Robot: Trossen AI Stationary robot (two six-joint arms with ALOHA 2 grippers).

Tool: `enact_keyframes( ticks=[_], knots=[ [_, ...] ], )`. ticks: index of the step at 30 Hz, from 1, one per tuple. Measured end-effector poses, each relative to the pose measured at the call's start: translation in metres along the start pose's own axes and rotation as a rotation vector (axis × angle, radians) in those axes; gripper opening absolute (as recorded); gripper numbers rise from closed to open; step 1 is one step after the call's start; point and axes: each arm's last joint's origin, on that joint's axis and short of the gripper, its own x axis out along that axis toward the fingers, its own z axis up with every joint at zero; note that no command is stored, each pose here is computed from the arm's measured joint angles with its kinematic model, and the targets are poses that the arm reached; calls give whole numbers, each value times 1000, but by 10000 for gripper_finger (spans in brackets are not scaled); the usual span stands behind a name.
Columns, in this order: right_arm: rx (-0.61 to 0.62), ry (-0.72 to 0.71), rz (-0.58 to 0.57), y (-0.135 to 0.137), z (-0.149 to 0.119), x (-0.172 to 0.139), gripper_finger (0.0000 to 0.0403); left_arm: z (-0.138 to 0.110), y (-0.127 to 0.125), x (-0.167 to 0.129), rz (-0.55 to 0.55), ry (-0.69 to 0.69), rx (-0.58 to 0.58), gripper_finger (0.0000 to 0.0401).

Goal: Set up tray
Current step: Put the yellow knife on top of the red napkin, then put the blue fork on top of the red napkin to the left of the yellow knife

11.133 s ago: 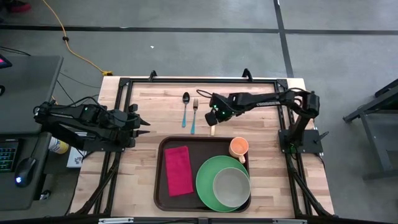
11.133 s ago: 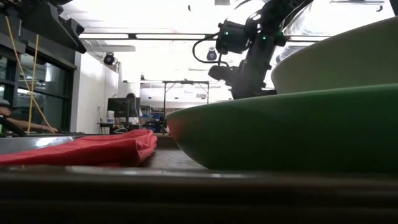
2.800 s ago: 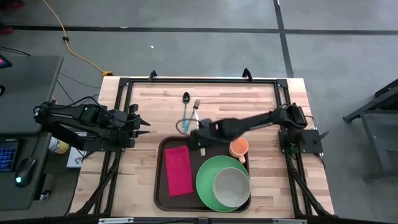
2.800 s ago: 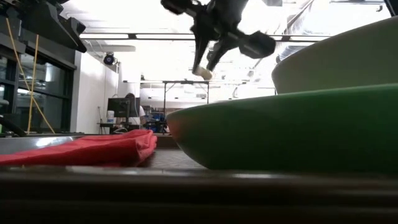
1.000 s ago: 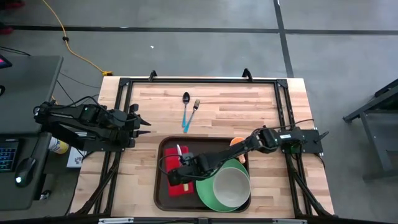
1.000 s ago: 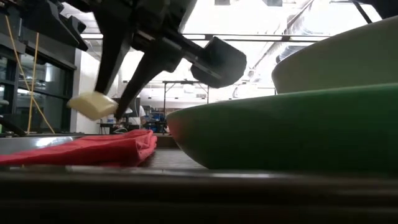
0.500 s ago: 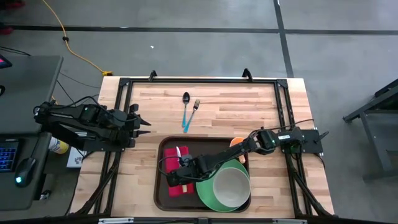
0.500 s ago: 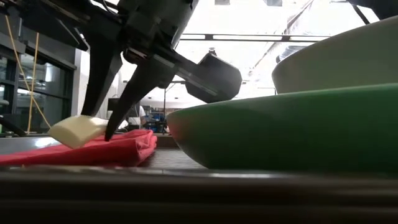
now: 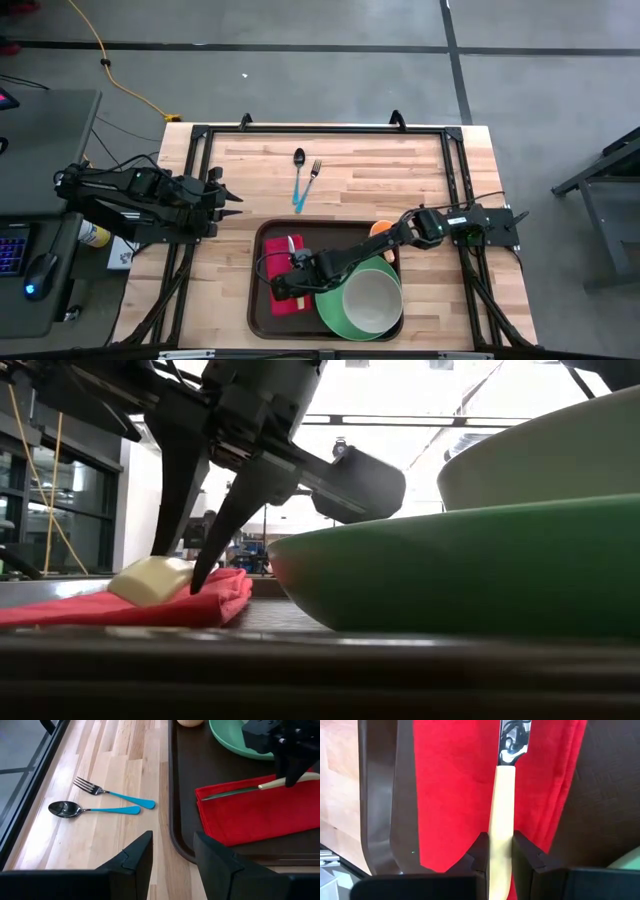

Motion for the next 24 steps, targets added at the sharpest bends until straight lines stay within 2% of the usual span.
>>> enact_keyframes(
  ticks=[6, 14, 24],
  knots=[
    [-3, 10, -4, 0, 0, 0, 29, 0, 0, 0, -1, 0, 0, 172],
    [-3, -1, -11, -1, 0, 0, 99, 0, 0, 0, -1, 0, 0, 172],
    [-67, -44, 36, 4, 2, -6, 108, 0, 0, 0, -3, 0, -1, 172]
  ],
)
